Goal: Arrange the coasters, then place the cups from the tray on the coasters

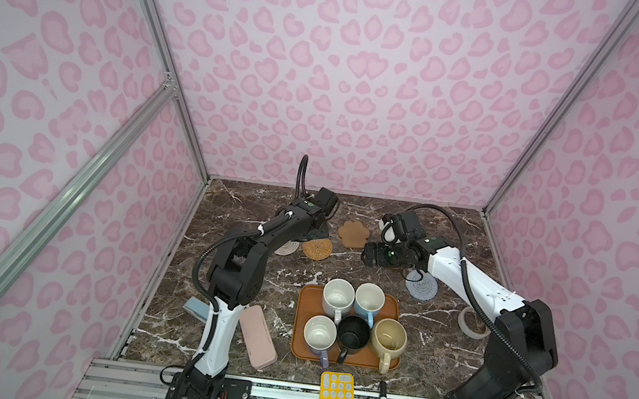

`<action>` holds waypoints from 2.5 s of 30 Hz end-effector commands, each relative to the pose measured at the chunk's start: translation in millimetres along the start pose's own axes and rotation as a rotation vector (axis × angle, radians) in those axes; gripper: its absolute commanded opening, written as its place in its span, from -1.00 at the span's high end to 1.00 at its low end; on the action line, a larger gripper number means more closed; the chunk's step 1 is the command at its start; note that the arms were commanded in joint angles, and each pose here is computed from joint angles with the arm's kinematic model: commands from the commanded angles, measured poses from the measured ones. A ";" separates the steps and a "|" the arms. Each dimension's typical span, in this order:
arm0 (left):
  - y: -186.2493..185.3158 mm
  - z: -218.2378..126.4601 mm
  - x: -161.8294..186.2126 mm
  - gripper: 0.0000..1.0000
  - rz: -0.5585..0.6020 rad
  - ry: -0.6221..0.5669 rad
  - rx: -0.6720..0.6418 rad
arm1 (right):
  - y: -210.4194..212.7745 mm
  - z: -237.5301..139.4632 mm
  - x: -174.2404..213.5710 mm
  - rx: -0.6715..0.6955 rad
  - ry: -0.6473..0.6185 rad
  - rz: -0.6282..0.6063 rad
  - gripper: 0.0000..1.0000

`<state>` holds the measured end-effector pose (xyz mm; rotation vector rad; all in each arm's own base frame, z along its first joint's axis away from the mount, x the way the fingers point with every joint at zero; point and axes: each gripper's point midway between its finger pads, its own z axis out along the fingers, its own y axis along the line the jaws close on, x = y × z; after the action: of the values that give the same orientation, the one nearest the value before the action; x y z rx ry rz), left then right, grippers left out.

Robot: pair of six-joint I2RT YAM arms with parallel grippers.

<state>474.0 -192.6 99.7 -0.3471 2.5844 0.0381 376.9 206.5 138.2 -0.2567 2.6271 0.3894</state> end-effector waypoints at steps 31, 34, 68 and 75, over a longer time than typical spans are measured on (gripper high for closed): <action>-21.1 -121.0 29.1 -0.96 -0.174 0.091 0.580 | -4.0 109.0 -61.9 0.182 0.120 -0.113 -0.97; -22.7 -117.4 29.7 -0.96 -0.173 0.094 0.580 | -5.2 122.2 -59.5 0.184 0.143 -0.119 -0.98; -21.9 -82.5 63.6 -0.95 -0.153 0.179 0.518 | -0.7 176.8 -72.9 0.239 0.166 -0.179 -0.96; -21.5 -82.0 64.4 -0.95 -0.151 0.183 0.514 | -7.8 184.6 -61.7 0.262 0.203 -0.179 -0.73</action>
<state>381.1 -235.1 137.0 -0.3621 2.6256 -0.7261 520.4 272.6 26.1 -0.4523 2.7240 -0.0025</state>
